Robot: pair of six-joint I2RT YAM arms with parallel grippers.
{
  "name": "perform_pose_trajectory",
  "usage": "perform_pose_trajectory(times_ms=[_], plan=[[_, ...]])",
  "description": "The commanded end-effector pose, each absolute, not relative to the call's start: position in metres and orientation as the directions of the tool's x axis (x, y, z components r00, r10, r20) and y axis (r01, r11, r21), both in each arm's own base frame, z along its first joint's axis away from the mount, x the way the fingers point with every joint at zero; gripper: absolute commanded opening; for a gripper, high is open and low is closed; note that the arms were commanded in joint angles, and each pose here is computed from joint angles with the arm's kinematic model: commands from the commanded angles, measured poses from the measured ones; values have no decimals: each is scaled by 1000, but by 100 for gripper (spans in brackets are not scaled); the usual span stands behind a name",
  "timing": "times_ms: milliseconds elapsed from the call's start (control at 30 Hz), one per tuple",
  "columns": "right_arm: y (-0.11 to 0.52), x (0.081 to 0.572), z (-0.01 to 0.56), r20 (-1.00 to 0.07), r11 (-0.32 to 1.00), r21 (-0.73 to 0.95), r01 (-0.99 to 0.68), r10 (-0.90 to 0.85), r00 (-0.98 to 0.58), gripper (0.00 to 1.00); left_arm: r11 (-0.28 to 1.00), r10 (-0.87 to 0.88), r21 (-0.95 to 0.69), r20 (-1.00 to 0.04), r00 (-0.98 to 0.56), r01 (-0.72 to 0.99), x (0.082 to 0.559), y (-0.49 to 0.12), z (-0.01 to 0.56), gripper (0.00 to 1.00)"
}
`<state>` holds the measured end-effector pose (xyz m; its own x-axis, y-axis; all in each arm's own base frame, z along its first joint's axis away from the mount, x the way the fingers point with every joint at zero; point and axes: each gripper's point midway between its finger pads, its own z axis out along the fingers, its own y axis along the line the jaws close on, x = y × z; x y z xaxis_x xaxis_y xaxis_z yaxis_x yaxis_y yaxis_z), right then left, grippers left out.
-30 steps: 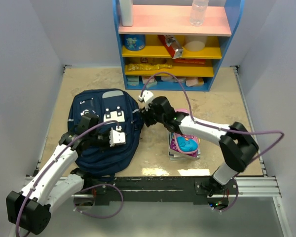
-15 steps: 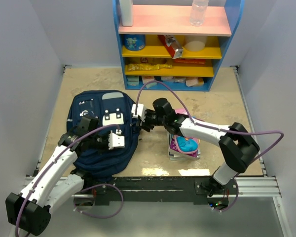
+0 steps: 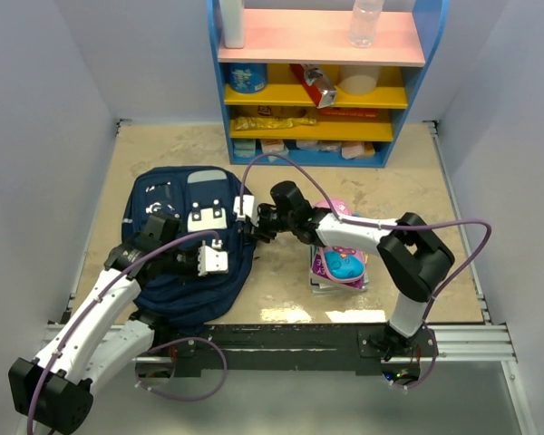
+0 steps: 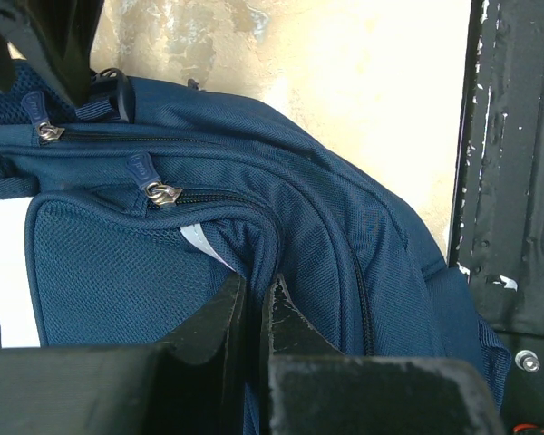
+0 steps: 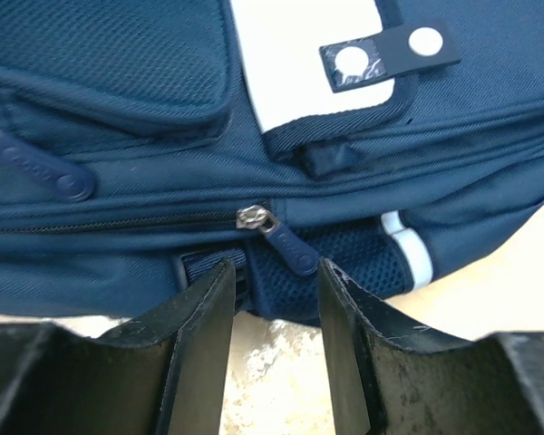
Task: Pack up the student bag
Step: Unzip the student bag at the center of the board.
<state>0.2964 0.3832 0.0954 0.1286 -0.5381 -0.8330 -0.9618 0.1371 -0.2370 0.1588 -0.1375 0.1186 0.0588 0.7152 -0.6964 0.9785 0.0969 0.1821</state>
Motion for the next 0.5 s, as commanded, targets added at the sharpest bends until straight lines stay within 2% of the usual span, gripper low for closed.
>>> perform_pose_trajectory(times_ms=[0,200,300,367,467], plan=[[399,312,126,-845,135,-334,-933,-481,233,44,91,686,237,-719,112,967,164,-143,143,0],[400,317,114,-818,112,-357,-927,-516,253,40,91,681,231,-724,109,969,162,-144,144,0],[398,319,110,-809,115,-366,-924,-531,254,36,91,679,232,-725,110,968,162,-144,145,0],[399,321,108,-802,106,-364,-925,-541,254,27,94,678,232,-727,109,968,163,-144,146,0],[399,319,99,-786,90,-350,-932,-570,240,26,96,675,233,-730,109,968,164,-145,148,0]])
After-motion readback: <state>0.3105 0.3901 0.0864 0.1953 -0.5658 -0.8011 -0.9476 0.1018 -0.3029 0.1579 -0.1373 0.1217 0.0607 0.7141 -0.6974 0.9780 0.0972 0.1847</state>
